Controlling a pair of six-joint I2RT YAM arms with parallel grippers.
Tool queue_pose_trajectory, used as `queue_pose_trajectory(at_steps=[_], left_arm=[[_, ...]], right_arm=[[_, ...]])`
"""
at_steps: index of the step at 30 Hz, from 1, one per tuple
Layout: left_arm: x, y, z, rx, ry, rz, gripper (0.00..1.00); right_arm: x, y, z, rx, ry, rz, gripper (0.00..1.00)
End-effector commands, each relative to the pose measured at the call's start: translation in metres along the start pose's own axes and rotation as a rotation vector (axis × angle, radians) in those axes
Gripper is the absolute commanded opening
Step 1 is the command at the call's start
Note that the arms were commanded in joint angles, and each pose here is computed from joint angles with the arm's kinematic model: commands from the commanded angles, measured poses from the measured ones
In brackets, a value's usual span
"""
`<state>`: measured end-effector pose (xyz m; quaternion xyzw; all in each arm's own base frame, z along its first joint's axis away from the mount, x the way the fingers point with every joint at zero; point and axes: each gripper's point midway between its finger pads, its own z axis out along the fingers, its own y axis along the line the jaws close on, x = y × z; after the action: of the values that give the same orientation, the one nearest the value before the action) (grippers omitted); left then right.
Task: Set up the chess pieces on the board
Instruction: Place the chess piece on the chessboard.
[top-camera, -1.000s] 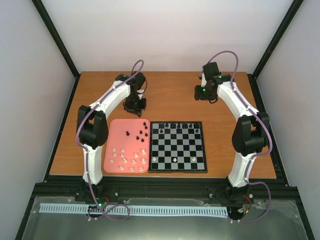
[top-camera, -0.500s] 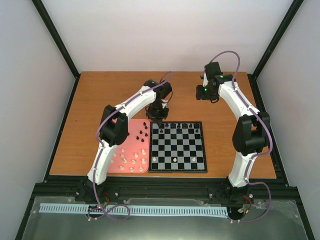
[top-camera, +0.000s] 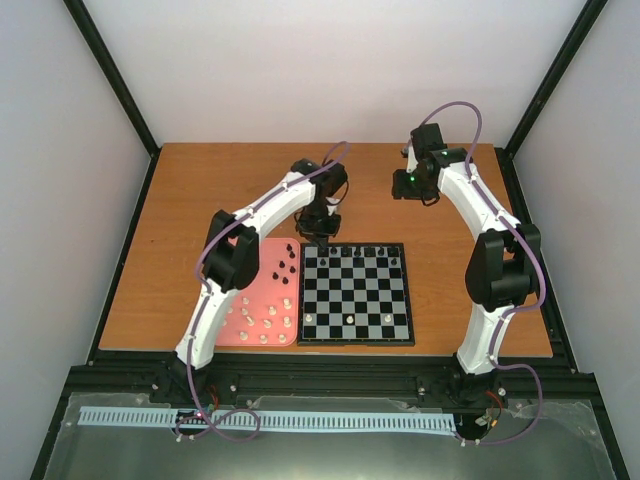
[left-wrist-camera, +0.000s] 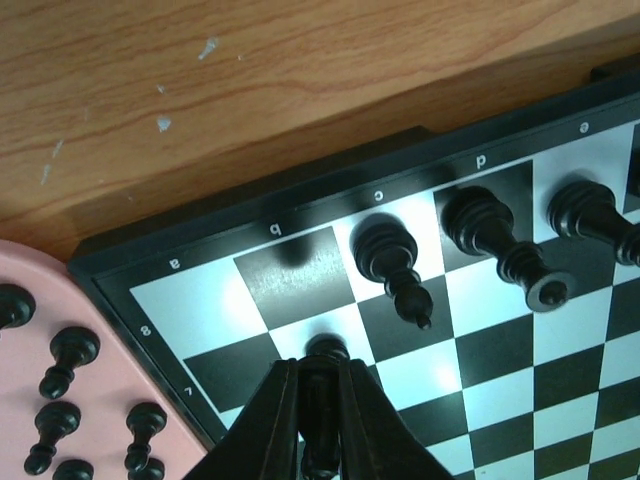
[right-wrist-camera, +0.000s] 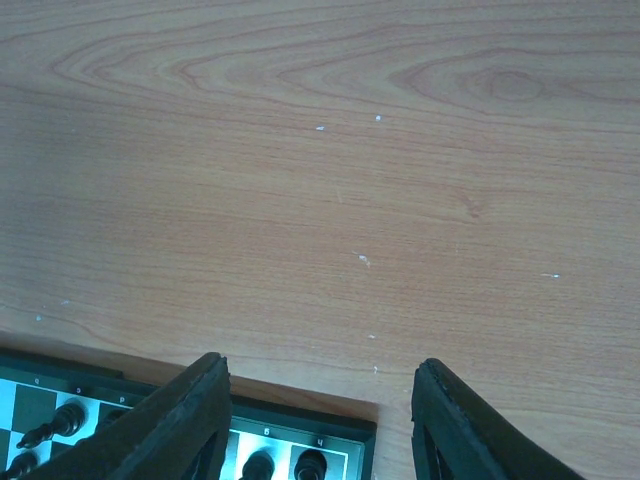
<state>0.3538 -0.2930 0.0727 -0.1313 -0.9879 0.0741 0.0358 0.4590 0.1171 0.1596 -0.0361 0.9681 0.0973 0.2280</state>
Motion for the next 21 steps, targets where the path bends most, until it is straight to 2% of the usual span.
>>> queue_pose_trajectory(at_steps=[1,21], left_arm=[[-0.011,-0.003,0.005,-0.007,-0.019,-0.011,0.06],[-0.018,0.003,0.023,-0.037,-0.020,-0.031,0.06]], right_arm=[[-0.004,-0.004,0.002,-0.003,-0.009,0.012,0.50],[-0.003,-0.006,0.006,-0.004,-0.004,0.017,0.50]])
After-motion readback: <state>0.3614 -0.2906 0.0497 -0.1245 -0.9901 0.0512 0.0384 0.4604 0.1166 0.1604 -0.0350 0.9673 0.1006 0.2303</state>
